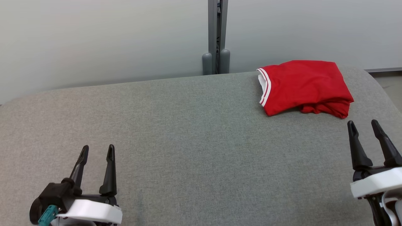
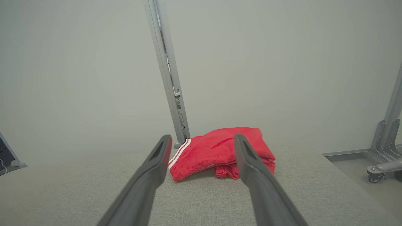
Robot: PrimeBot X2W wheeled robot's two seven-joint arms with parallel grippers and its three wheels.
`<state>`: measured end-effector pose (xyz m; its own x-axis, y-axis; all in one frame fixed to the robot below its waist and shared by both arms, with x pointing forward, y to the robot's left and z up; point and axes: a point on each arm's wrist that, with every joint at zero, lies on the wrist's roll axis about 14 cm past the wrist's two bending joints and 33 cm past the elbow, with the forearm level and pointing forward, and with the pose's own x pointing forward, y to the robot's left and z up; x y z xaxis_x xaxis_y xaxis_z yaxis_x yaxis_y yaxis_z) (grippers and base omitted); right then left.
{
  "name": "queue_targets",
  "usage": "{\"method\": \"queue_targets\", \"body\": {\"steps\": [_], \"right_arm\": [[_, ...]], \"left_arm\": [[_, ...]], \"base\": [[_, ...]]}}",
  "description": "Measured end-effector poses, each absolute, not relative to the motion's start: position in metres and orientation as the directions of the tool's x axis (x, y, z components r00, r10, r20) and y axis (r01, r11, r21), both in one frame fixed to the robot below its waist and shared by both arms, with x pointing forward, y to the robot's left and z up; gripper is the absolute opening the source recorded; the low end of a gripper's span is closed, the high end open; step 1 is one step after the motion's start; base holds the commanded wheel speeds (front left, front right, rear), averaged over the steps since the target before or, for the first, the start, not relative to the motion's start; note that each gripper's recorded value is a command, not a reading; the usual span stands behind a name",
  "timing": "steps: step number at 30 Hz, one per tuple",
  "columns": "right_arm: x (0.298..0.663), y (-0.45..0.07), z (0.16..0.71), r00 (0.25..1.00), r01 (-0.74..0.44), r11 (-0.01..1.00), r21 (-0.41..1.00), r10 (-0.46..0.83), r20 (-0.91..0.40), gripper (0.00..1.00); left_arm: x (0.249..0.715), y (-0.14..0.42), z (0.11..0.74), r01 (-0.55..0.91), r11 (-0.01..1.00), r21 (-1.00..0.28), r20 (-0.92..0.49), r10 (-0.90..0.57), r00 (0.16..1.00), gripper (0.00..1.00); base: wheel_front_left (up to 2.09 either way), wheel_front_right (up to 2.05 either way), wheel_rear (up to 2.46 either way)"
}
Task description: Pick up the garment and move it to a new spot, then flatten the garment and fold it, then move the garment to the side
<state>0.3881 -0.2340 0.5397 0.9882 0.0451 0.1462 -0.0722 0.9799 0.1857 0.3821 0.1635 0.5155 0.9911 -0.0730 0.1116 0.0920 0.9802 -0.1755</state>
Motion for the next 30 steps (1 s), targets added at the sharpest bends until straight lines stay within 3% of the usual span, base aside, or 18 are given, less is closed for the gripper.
{"method": "queue_targets", "body": {"steps": [17, 30], "right_arm": [[0.376, -0.196, 0.536, 0.982, -0.13, 0.964, 0.231, 0.093, 0.165, 1.0], [0.38, -0.187, 0.533, 0.98, -0.157, 0.96, 0.234, 0.122, 0.156, 1.0]], "left_arm": [[0.364, 0.192, 0.499, -0.025, 0.988, -0.15, 0.06, 0.034, 0.998, 1.0], [0.363, 0.193, 0.494, -0.025, 0.99, -0.142, 0.045, 0.032, 0.998, 1.0]], "base": [[0.0, 0.0, 0.0], [0.0, 0.0, 0.0]]}}
